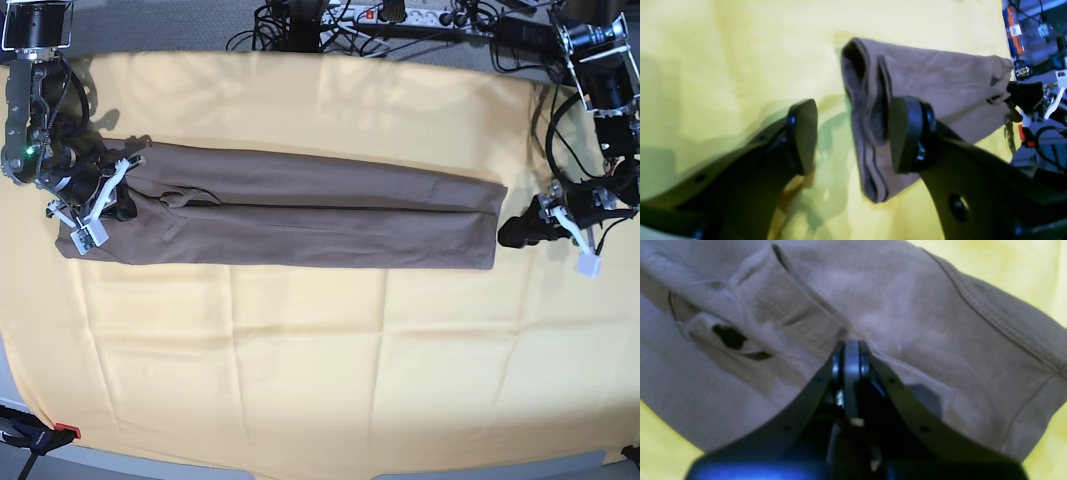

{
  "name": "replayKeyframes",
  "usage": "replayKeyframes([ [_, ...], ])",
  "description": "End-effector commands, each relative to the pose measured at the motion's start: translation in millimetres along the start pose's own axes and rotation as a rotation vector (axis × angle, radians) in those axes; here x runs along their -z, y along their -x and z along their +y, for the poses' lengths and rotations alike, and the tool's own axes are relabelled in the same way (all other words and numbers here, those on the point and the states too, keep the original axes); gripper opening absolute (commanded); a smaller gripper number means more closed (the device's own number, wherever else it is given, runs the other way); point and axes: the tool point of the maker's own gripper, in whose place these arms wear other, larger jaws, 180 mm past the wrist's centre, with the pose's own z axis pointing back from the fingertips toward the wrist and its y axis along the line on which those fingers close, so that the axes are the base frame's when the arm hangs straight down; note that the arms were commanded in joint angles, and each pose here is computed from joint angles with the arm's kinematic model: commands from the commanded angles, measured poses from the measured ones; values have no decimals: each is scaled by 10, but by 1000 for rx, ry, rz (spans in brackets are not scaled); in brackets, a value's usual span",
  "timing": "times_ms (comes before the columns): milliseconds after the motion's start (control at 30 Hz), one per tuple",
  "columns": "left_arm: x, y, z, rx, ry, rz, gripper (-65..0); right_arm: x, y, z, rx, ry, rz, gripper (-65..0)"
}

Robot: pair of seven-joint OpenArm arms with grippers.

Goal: Fold the T-shirt properly
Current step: 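Grasp the folded strip's ends with both grippers, then hold the strip with the right gripper and fold the left gripper's end toward it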

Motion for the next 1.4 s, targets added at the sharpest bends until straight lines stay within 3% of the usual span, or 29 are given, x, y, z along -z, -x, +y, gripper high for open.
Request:
replayKeyframes([
  [0, -53, -123, -1, 21, -11, -16, -290, -48, -59, -65, -17, 14, -7, -650],
  [233, 167, 73, -82, -33, 10, 34, -290, -48, -67, -57, -14, 10, -12, -650],
  [467, 520, 543, -300, -4, 56, 242, -290, -49, -99, -32, 0, -4, -29, -650],
  [600, 603, 708, -367, 15, 72, 310, -290, -48, -78, -31, 0, -5, -18, -650],
  [667, 605, 704, -373, 15, 74, 309, -307, -48, -70, -30, 0, -5, -14, -650],
  [700, 604, 690, -377, 14, 76, 304, -345, -47, -68, -30, 0, -5, -13, -650],
  [833, 596, 601, -382, 20, 77, 286, -650, -48, -72, -31, 0, -5, -14, -650],
  [1067, 533, 305, -373, 6, 63, 238, -650, -48, -69, -30, 0, -5, -13, -650],
  [1233, 392, 56, -353, -21, 75, 150, -650, -47, -65, -31, 0, -4, -11, -650],
  [1367, 303, -78, -551, -26, 202, 83, -650, -47, -66, -31, 0, -5, -12, -650],
])
